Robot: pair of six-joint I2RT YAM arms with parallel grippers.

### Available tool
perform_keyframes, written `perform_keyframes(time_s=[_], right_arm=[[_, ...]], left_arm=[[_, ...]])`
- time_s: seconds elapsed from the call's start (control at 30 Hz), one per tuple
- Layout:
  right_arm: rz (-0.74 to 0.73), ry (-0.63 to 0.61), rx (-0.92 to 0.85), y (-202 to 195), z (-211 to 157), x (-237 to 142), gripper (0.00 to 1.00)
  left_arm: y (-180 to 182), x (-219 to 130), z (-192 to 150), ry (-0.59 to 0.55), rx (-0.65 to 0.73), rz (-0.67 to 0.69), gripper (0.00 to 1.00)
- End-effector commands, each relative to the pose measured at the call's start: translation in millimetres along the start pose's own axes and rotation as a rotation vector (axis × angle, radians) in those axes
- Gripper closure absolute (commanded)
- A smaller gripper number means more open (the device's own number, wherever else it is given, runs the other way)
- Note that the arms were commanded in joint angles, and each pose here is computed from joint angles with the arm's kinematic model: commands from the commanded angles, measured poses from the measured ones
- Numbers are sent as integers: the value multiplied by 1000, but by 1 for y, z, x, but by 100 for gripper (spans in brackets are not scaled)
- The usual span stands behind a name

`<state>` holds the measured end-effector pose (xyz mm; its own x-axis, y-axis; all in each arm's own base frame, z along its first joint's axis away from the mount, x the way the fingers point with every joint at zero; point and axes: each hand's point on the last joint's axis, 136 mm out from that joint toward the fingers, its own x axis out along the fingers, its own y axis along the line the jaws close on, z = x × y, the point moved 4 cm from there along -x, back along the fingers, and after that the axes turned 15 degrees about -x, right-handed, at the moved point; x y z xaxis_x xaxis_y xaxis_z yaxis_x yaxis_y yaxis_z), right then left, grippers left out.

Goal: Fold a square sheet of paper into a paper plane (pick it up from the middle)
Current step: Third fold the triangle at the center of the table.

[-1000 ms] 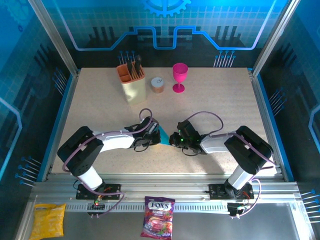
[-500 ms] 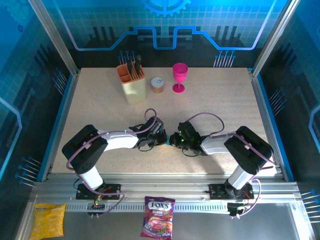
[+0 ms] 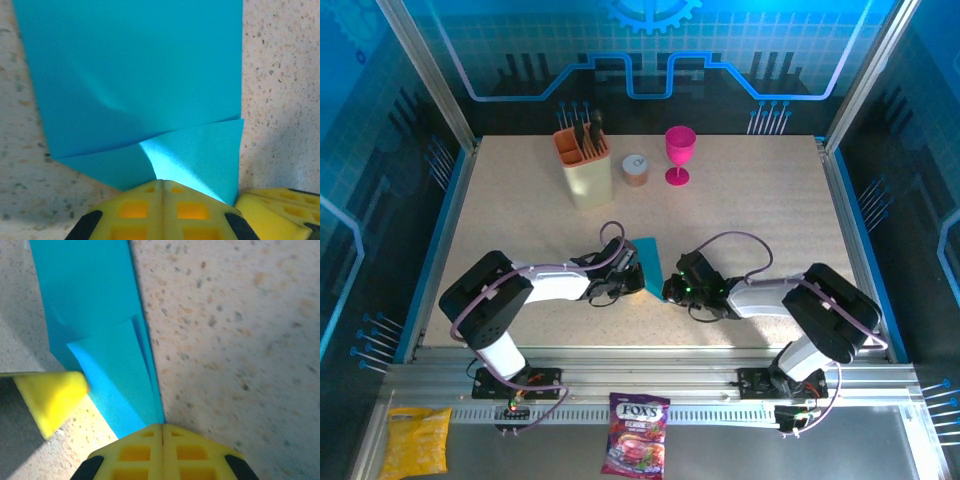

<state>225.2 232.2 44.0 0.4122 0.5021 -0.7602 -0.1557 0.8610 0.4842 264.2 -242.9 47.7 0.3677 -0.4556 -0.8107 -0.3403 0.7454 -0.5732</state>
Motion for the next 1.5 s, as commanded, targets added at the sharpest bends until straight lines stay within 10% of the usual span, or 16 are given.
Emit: perform_keyframes(time_s=[0.0, 1.0, 1.47], right_arm=[[-156, 88, 4, -30, -27, -9, 100], [-117, 126, -141, 5, 13, 17, 100], [-135, 174, -128, -13, -2, 26, 100]], left_arm=[[24, -2, 3, -14, 7, 88, 100], [-7, -22, -25, -54, -68, 27, 100], [13, -50, 16, -2, -118, -6, 67]])
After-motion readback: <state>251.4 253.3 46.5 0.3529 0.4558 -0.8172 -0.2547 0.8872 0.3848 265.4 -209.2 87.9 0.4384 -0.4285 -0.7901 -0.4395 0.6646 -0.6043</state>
